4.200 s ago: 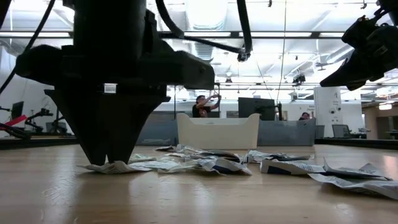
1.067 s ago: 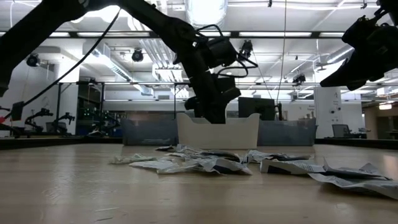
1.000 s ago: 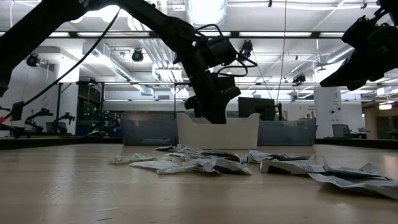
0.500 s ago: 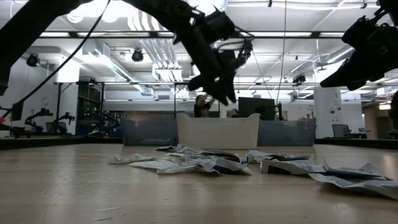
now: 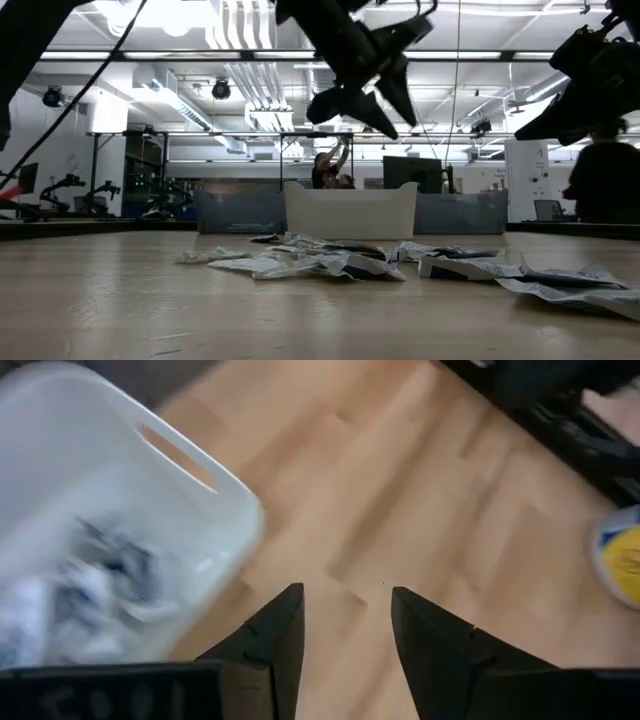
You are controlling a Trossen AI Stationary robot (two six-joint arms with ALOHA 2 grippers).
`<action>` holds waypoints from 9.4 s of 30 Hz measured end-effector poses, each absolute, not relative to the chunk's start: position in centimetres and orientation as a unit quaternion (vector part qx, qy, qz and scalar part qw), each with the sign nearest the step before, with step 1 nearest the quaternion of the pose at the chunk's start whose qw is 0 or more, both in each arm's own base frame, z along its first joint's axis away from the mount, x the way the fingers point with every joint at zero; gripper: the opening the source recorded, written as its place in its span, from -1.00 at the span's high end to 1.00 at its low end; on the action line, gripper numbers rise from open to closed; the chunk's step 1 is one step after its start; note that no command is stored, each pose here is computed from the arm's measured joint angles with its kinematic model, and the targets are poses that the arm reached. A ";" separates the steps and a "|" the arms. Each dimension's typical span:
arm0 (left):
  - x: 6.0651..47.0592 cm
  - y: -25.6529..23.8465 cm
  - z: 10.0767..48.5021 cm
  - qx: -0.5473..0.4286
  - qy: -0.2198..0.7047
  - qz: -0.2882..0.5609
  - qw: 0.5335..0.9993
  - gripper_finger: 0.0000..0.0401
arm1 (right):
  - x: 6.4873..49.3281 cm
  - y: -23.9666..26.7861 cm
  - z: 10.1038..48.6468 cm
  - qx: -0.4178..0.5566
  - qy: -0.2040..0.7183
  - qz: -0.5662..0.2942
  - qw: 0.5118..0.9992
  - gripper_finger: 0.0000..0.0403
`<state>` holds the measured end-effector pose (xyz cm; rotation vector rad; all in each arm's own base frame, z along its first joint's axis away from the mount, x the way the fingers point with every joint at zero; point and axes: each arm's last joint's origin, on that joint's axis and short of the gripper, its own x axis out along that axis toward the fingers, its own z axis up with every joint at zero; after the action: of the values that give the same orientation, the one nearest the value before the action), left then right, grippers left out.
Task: Pick & Place First Aid Supplies
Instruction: Put the blue alcohol pad into the white bin
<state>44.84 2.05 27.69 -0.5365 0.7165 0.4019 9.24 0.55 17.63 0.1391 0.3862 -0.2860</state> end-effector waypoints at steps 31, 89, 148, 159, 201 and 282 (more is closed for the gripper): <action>40.4 -14.4 25.0 -0.172 0.327 0.306 0.878 0.34 | 11.0 1.7 20.0 0.142 0.091 0.016 0.986 0.91; 12.6 -5.0 19.8 -0.235 0.144 0.055 0.960 0.53 | 30.6 9.2 26.5 0.196 0.549 -0.036 0.812 0.88; 11.3 -5.5 17.0 -0.194 0.069 -0.164 0.965 0.53 | 33.2 12.2 13.3 0.150 0.668 -0.217 0.696 0.48; 11.3 -5.5 16.9 -0.191 0.074 -0.163 0.965 0.53 | 33.0 11.8 13.6 0.149 0.702 -0.168 0.676 0.95; 11.3 -5.5 16.8 -0.191 0.078 -0.162 0.965 0.53 | 38.5 2.2 28.0 0.033 0.293 -0.278 0.914 0.96; 11.0 -6.0 16.5 -0.157 0.105 -0.255 0.948 0.53 | 32.4 10.1 19.0 0.245 0.656 -0.106 0.706 0.18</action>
<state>11.01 -5.97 16.50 -0.3189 0.2128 -0.5191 32.43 10.10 19.05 0.5433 1.4568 -0.2351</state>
